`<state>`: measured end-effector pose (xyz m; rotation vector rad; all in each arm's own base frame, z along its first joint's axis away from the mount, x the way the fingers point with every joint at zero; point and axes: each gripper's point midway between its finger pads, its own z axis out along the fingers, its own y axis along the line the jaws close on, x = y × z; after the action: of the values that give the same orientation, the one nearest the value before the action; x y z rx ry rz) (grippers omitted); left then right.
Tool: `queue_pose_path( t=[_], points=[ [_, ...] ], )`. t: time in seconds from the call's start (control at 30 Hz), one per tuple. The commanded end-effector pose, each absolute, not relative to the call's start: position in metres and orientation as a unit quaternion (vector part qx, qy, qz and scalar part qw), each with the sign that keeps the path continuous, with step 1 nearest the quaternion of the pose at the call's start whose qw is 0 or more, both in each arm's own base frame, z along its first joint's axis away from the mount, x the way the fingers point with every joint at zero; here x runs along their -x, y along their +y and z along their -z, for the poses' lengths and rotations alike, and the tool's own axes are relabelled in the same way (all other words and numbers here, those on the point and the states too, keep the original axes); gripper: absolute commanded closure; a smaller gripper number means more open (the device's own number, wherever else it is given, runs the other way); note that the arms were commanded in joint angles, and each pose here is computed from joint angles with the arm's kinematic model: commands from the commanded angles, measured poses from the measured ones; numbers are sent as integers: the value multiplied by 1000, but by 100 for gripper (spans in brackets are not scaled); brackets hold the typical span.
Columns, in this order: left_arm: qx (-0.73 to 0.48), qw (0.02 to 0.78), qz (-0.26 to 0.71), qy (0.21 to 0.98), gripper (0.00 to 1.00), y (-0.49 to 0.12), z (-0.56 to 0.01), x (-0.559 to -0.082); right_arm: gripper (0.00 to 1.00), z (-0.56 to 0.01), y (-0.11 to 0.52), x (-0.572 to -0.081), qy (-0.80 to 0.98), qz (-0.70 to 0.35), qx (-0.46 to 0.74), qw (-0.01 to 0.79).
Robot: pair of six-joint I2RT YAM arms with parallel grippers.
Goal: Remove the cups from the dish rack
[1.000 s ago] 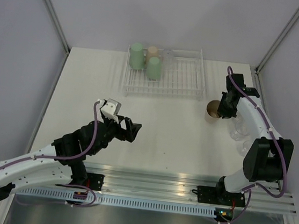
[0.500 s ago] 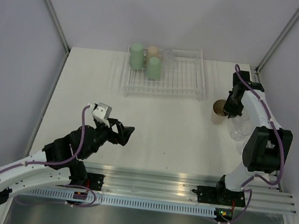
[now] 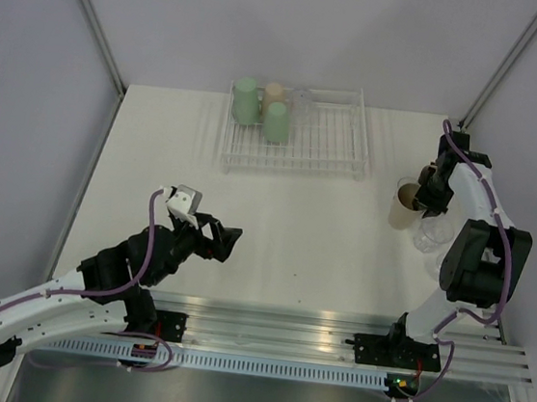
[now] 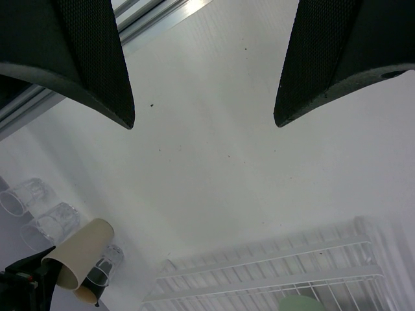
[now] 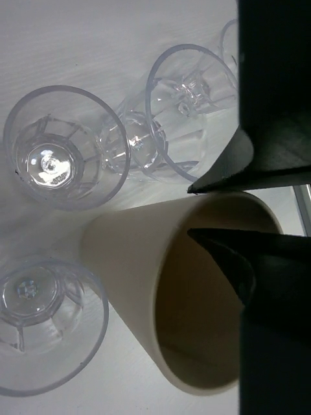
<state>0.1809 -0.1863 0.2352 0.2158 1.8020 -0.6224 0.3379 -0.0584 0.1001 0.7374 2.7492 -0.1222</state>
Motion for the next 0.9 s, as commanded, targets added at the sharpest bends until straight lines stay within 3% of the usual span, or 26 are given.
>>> queue_pose_path(
  t=[0.0, 0.2, 0.33, 0.6, 0.77, 0.87],
  points=[
    [-87, 568, 268, 774, 9, -189, -234, -181, 60, -111, -56, -345, 952, 28, -255, 167],
    [-87, 565, 266, 776, 9, -190, -232, -182, 45, -149, -44, -351, 942, -11, -253, 219],
    [-85, 567, 262, 776, 6, -189, -233, -183, 30, -210, -35, -351, 918, -47, -254, 300],
    [-76, 592, 229, 769, 0, -199, -251, -204, 27, -300, 30, -331, 866, -187, -163, 435],
    [-73, 606, 209, 764, 0, -238, -276, -253, 23, -280, 120, -307, 873, -214, -31, 438],
    [-36, 598, 187, 779, 0, -241, -277, -313, 22, -260, 135, -285, 878, -214, 7, 428]
  ],
)
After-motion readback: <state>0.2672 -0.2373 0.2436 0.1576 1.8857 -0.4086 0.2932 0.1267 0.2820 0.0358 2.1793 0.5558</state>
